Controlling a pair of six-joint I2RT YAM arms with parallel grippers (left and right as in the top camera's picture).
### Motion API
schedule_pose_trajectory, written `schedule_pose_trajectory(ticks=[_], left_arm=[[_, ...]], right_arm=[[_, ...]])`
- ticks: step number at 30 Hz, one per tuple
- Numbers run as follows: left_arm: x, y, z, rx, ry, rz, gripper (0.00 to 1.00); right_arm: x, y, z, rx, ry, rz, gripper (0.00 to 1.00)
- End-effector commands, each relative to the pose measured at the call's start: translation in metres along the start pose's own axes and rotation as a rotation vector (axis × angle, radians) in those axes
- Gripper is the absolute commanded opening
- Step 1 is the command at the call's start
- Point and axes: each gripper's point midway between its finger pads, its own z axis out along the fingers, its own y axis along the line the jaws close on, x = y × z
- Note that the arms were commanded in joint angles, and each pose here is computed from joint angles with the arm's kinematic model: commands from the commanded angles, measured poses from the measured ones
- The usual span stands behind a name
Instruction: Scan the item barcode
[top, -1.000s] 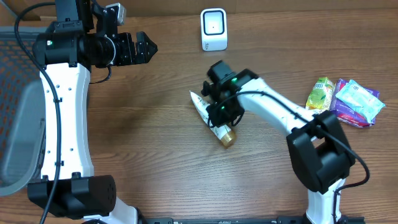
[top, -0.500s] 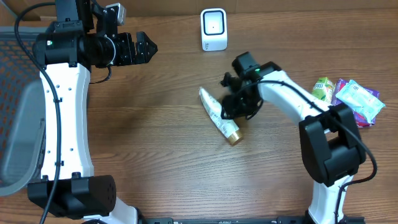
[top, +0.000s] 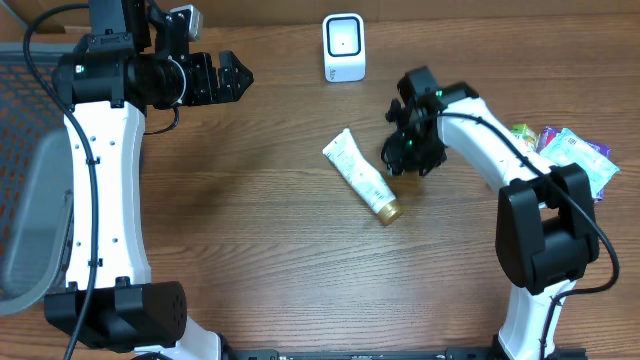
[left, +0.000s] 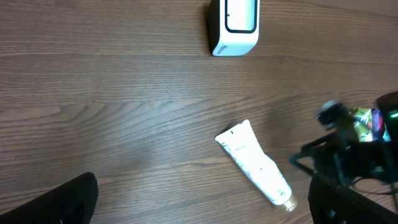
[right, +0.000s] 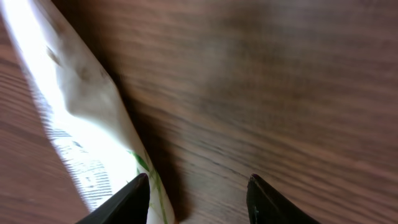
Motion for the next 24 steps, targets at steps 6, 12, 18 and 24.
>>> schedule_pose_trajectory(ticks=[6,12,18,24], left_arm=[[0.001,-0.005,0.003,0.007,0.006,0.004,1.00],[0.001,-0.005,0.003,0.007,0.006,0.004,0.99],[0.001,-0.005,0.003,0.007,0.006,0.004,1.00],[0.001,-0.005,0.003,0.007,0.006,0.004,0.99]], right_arm=[[-0.009,0.094,-0.030,-0.233,-0.037,-0.133,0.36],[0.036,0.131,0.000,-0.222,0.095,-0.149,0.20],[0.072,0.140,0.024,-0.168,0.184,-0.170,0.17],[0.078,0.123,0.032,-0.082,0.199,-0.149,0.17]])
